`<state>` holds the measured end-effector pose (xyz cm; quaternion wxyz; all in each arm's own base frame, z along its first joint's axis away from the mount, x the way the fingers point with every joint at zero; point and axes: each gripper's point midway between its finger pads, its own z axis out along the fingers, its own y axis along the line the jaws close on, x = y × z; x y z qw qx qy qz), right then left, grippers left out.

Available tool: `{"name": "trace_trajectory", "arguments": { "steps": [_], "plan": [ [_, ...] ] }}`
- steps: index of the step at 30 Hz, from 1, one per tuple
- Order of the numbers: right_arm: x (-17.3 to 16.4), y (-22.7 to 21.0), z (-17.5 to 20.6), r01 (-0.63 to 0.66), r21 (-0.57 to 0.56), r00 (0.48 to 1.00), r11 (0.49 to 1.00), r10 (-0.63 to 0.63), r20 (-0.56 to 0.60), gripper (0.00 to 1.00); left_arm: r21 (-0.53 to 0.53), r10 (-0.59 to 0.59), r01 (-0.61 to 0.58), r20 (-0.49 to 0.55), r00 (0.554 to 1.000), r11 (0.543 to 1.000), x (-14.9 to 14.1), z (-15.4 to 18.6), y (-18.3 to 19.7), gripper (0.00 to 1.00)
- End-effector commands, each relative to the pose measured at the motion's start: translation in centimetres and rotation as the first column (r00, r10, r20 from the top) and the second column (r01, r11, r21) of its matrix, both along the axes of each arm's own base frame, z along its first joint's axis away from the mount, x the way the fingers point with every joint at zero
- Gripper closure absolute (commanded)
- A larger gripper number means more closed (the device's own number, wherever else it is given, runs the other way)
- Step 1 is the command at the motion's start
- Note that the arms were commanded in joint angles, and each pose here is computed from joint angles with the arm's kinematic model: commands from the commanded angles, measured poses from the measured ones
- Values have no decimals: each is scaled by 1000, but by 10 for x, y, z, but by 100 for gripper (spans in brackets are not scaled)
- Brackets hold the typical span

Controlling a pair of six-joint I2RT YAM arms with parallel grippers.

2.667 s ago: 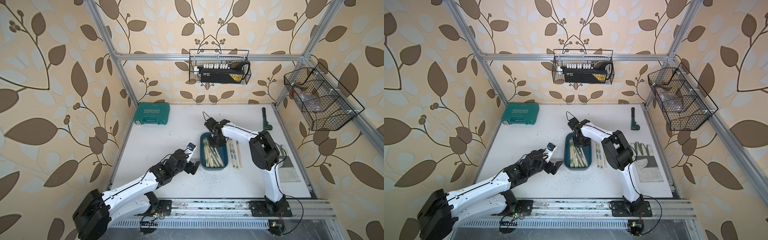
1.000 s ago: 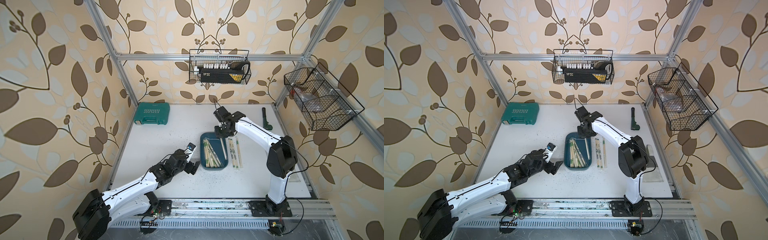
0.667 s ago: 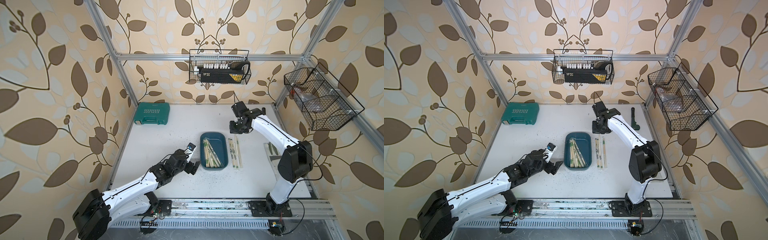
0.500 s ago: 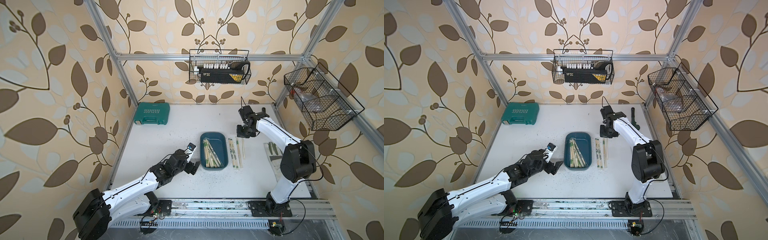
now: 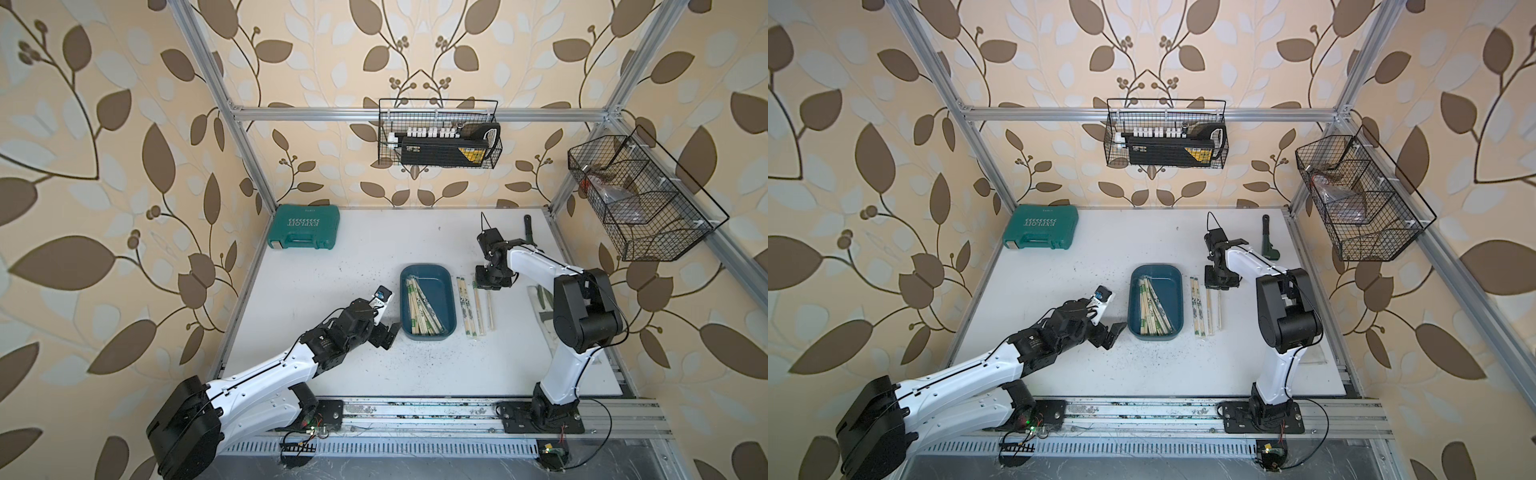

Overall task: Take the paired disposable chopsticks out of the storage box
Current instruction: Place the paired disposable chopsticks at the center of the board.

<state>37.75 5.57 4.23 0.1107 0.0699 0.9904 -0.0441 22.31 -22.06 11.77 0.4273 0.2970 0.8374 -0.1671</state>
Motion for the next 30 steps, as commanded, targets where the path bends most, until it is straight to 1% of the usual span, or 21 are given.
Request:
{"name": "trace_trajectory", "arguments": {
  "steps": [1, 11, 19, 30],
  "plan": [
    [3, 1, -13, -17, -6, 1000, 1000, 17, -4, 94, -43, -31, 33, 49, 998, 999, 3, 23, -12, 1],
    [-1, -3, -18, -34, -38, 999, 999, 32, -32, 93, -46, -31, 34, 51, 998, 998, 3, 24, -12, 1],
    [-5, 4, -24, -54, -26, 997, 998, 52, -49, 92, -43, -34, 36, 48, 998, 998, 3, 23, -13, 1],
    [-9, -1, -31, -33, -50, 997, 998, 29, -78, 90, -41, -34, 36, 50, 998, 999, 3, 24, -12, 1]
  ]
}}
